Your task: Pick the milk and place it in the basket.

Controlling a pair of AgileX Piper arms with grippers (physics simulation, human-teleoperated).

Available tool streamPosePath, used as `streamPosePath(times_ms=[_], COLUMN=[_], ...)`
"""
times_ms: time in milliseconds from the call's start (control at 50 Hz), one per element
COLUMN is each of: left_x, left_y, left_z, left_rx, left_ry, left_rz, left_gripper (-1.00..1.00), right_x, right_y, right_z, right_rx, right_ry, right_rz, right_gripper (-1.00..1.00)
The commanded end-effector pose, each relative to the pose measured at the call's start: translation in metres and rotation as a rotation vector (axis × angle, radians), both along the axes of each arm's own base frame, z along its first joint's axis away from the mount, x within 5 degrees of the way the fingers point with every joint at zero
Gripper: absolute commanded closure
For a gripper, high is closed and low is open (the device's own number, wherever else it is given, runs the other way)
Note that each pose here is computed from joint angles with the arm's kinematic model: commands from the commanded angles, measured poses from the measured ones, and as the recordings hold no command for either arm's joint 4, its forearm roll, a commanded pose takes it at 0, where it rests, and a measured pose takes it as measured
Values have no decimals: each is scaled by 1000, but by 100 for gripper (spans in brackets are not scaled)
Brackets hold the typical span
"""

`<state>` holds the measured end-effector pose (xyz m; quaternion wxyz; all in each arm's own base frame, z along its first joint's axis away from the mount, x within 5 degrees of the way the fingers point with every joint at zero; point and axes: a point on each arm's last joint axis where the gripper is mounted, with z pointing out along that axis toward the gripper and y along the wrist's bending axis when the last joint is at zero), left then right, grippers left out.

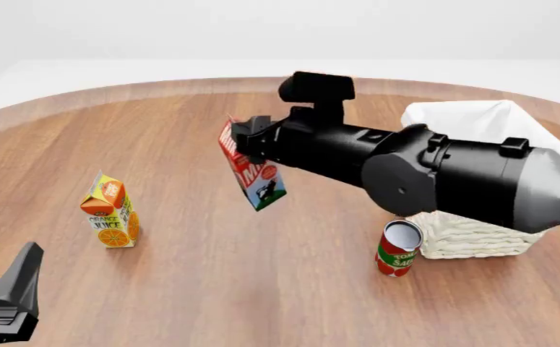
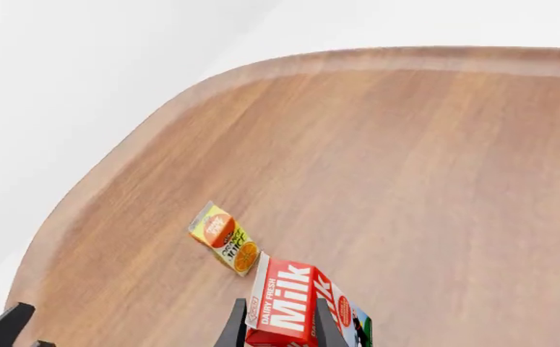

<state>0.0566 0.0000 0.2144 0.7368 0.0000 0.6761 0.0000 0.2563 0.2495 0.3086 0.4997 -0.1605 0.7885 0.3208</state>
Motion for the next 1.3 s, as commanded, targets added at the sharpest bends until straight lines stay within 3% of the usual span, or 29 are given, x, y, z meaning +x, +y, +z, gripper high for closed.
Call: streamPosePath(times_ms=[20,480,860,1000,1300], left_x=[0,0,0,0,0], left_y=[0,0,0,0,0], left_z=[0,0,0,0,0], left_rx=[0,0,0,0,0], left_ry=[0,0,0,0,0], left_rz=[0,0,0,0,0], left_gripper=[-100,-100,-100,-100,-100], right_x=[-15,-40,-64,-72,-84], right_y=[-26,-89,-126,-142,-163], right_z=[31,64,81,93,105], right_rx=[37,99,111,81,78], right_ry=[-112,-237,-318,-374,-421], right_rz=[-12,-117,-185,-220,-283], right_gripper=[100,100,100,100,100])
